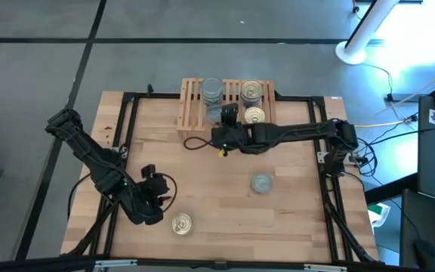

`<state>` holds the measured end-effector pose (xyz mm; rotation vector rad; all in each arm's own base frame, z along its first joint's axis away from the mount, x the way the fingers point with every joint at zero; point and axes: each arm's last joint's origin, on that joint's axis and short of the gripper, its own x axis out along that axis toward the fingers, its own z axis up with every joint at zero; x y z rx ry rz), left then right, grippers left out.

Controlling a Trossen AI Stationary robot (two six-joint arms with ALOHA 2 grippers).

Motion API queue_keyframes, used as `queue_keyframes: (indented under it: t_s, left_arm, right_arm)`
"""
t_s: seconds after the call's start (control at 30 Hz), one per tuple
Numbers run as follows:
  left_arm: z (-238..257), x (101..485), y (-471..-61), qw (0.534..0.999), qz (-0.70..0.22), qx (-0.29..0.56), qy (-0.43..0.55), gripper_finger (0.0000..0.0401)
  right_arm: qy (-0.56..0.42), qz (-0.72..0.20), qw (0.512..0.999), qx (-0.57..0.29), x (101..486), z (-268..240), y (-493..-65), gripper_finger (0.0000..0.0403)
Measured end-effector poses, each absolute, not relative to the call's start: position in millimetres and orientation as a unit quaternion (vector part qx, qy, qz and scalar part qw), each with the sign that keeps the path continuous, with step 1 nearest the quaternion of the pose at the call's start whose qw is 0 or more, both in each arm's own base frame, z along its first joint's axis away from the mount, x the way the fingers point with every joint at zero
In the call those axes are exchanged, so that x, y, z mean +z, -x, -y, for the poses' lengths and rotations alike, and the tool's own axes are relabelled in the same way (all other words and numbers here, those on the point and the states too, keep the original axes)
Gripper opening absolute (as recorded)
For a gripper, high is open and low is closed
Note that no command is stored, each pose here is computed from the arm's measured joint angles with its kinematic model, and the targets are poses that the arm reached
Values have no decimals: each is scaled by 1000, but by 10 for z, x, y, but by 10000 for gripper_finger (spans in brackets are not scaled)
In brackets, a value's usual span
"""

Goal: Stack canned seafood by type on shelf
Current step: Stack the green white tuna can on top of the green white tuna can on the shelf

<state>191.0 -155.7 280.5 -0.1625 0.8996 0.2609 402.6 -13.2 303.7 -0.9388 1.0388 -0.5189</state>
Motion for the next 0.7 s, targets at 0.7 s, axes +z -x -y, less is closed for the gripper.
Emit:
queue_keyframes:
  t_s: [0.7]
  left_arm:
    - [1554,2809,-1915,892,-425,131,76,127]
  right_arm:
    - [426,-482,733,-222,3046,483,-4037,143]
